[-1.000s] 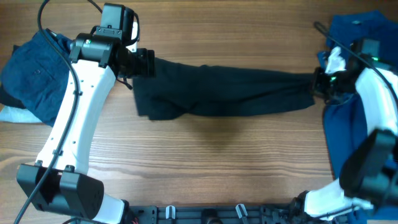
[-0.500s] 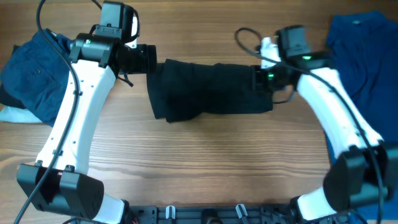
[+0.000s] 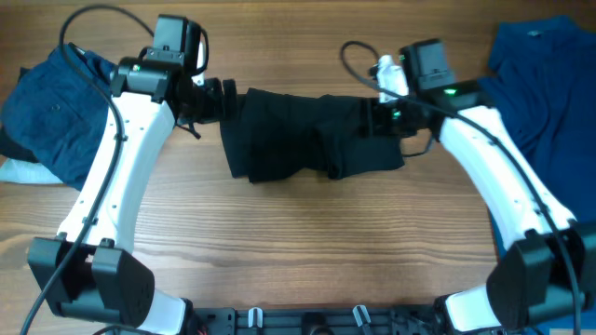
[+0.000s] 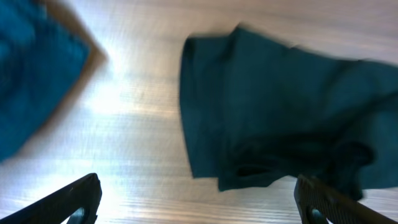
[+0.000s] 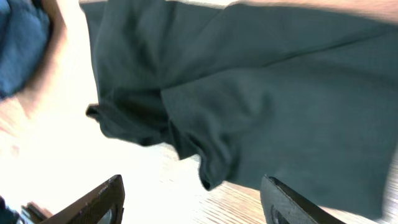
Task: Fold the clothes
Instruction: 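Fold the right end of the polo strip toward the left gripper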
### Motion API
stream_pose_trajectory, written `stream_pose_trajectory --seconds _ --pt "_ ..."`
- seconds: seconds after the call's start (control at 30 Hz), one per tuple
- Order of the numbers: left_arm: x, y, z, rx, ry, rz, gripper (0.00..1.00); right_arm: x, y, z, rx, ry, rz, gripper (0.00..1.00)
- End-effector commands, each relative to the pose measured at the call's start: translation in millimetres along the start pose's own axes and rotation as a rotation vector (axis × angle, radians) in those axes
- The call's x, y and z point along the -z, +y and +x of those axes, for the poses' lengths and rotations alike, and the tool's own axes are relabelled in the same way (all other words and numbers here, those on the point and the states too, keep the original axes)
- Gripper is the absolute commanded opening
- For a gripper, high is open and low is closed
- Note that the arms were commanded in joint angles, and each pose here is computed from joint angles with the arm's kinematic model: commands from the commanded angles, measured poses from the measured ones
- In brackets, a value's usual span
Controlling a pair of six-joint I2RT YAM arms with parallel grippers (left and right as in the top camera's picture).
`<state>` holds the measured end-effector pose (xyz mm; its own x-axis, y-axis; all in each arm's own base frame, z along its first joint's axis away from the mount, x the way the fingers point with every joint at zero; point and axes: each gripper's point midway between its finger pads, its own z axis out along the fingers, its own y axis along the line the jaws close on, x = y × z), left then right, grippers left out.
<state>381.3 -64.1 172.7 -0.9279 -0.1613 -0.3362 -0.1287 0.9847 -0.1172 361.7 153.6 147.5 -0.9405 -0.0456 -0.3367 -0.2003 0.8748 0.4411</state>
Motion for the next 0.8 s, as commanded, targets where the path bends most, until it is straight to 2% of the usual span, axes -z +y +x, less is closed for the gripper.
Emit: stream_pose_trajectory --seconds 0.0,0.13,0.33,0.43,0.47,0.6,0.63,0.7,0.77 --pt "-57.6 -2.4 35.7 0.147 0.156 0.133 1.0 21.1 -23.6 -4.9 -0.064 -0.031 0.025 0.73" --pt "-104.2 -24.2 53.0 0.167 0.231 0.299 1.0 24.4 -34.2 0.8 -0.076 -0.011 0.042 0.73" --pt "-164.2 -23.3 66.2 0.159 0.294 0.279 1.0 24.4 -34.3 1.7 -0.065 -0.007 0.042 0.73" --pt "-179.3 -21.8 73.6 0.163 0.322 0.27 0.99 24.5 -34.5 5.1 -0.07 0.006 0.043 0.73" --pt "-183.3 -22.1 75.4 0.162 0.327 0.27 0.93 24.5 -34.6 5.8 -0.07 0.009 0.044 0.73" --pt "-180.9 -46.2 69.2 0.107 0.302 0.381 0.52 24.5 -34.6 5.4 -0.069 0.007 0.044 0.73" --pt "-178.7 -55.1 68.3 0.085 0.298 0.422 0.39 24.5 -34.6 5.5 -0.069 0.008 0.044 0.73" --pt "-177.5 -58.6 70.1 0.079 0.303 0.429 0.04 24.5 -34.7 6.7 -0.072 0.012 0.044 0.73" --pt "-171.1 -55.8 72.7 0.089 0.32 0.42 0.04 24.5 -34.7 7.5 -0.073 0.015 0.045 0.73"
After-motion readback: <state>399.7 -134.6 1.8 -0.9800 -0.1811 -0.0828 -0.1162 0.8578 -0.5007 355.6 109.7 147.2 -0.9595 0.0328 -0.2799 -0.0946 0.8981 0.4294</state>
